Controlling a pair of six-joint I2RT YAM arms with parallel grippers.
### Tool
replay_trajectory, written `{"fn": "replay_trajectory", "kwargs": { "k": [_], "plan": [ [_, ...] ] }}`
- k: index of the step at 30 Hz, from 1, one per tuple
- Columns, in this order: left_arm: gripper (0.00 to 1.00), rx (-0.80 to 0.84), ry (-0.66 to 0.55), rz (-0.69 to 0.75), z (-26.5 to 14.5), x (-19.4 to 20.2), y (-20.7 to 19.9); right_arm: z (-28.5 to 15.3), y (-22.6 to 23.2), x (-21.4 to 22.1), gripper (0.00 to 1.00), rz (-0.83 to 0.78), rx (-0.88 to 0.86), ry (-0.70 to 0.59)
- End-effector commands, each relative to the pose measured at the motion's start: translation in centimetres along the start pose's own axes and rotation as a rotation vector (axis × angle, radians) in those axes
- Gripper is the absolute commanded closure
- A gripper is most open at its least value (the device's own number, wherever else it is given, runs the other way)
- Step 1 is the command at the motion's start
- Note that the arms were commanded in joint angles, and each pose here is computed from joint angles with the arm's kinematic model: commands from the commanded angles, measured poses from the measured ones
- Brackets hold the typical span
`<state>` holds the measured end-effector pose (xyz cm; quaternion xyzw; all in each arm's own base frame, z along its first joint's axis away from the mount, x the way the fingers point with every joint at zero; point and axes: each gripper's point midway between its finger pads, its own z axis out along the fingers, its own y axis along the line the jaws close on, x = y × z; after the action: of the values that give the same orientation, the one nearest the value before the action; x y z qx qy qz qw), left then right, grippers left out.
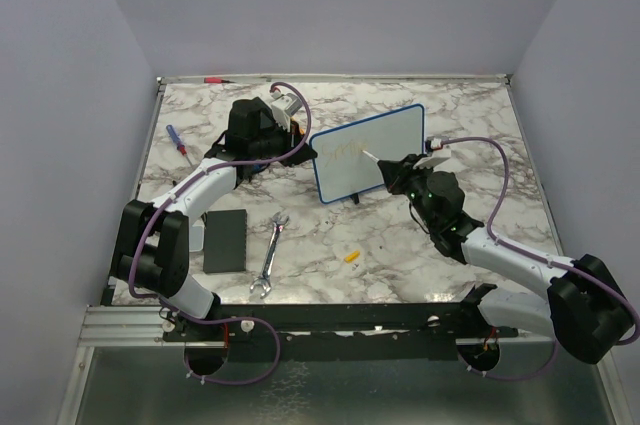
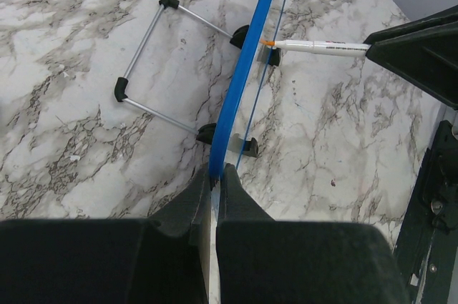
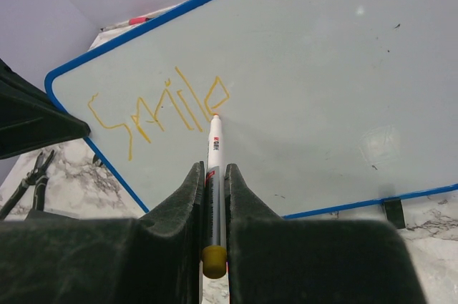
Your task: Write a sentence on the whiteboard
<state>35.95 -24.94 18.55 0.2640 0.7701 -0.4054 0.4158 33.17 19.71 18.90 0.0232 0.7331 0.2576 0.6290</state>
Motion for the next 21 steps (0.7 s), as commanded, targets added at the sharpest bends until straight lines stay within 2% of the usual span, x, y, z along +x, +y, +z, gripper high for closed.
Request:
{"fn": "replay_trajectory", "kwargs": {
  "k": [1,16,21],
  "plan": [
    [1.00,0.002,-0.006,0.017,-0.3,-0.2,-0.6,-0.3,-2.3,0.8,0.99,-0.016,0.107,0.008],
    [1.00,0.002,-0.003,0.013,-0.3,0.0,-0.5,-0.5,-3.2,-0.2,0.99,-0.025,0.163,-0.027],
    [1.00,0.003,-0.003,0.014,-0.2,0.0,-0.6,-0.5,-2.4,-0.4,0.99,-0.037,0.122,-0.024]
  ]
}}
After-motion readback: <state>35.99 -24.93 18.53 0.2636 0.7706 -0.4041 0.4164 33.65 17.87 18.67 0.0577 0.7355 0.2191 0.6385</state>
